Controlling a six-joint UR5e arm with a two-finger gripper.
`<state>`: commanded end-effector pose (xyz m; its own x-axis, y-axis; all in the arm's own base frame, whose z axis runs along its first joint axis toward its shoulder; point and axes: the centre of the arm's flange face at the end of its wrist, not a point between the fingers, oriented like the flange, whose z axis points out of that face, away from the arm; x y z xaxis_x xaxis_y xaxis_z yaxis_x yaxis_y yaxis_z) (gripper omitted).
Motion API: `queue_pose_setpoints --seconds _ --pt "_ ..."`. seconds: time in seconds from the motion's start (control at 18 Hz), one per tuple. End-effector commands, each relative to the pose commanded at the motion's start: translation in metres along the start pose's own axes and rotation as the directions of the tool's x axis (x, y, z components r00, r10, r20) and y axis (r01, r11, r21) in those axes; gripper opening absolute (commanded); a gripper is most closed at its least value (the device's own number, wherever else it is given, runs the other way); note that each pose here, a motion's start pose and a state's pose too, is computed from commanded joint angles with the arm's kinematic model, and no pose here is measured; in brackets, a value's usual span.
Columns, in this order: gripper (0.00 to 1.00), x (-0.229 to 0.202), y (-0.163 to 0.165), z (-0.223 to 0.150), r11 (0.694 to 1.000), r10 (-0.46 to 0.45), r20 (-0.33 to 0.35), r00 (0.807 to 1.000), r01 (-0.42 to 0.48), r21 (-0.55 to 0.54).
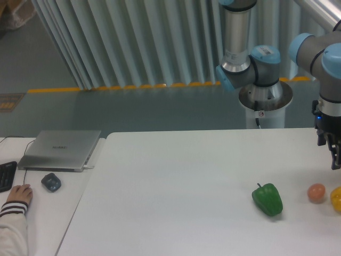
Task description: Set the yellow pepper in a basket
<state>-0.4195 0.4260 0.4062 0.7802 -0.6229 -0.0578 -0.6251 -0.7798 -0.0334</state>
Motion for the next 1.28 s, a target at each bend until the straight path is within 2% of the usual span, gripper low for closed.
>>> queue_pose_setpoints --seconds 0.28,0.44,0.67,0.83,0.94,1.28 --pt "1.00 -0.004 0.002 0.006 1.000 0.008 0.043 0.999 -0.007 -0.016" --pt "1.00 -0.008 0.011 0.010 0.989 0.026 0.044 0.999 -0.019 -0.144" --pt "1.00 -0.014 0.012 0.029 0.980 0.072 0.005 0.997 -0.070 -0.184" --pt "1.00 -0.025 -0.007 0.060 0.973 0.098 -0.009 0.995 -0.098 -0.210" --pt "1.00 -0.026 -0.009 0.068 0.958 0.109 -0.029 0.994 -0.113 -0.263" --pt "1.00 -0.034 -0.007 0.084 0.955 0.113 -0.035 0.993 -0.119 -0.271"
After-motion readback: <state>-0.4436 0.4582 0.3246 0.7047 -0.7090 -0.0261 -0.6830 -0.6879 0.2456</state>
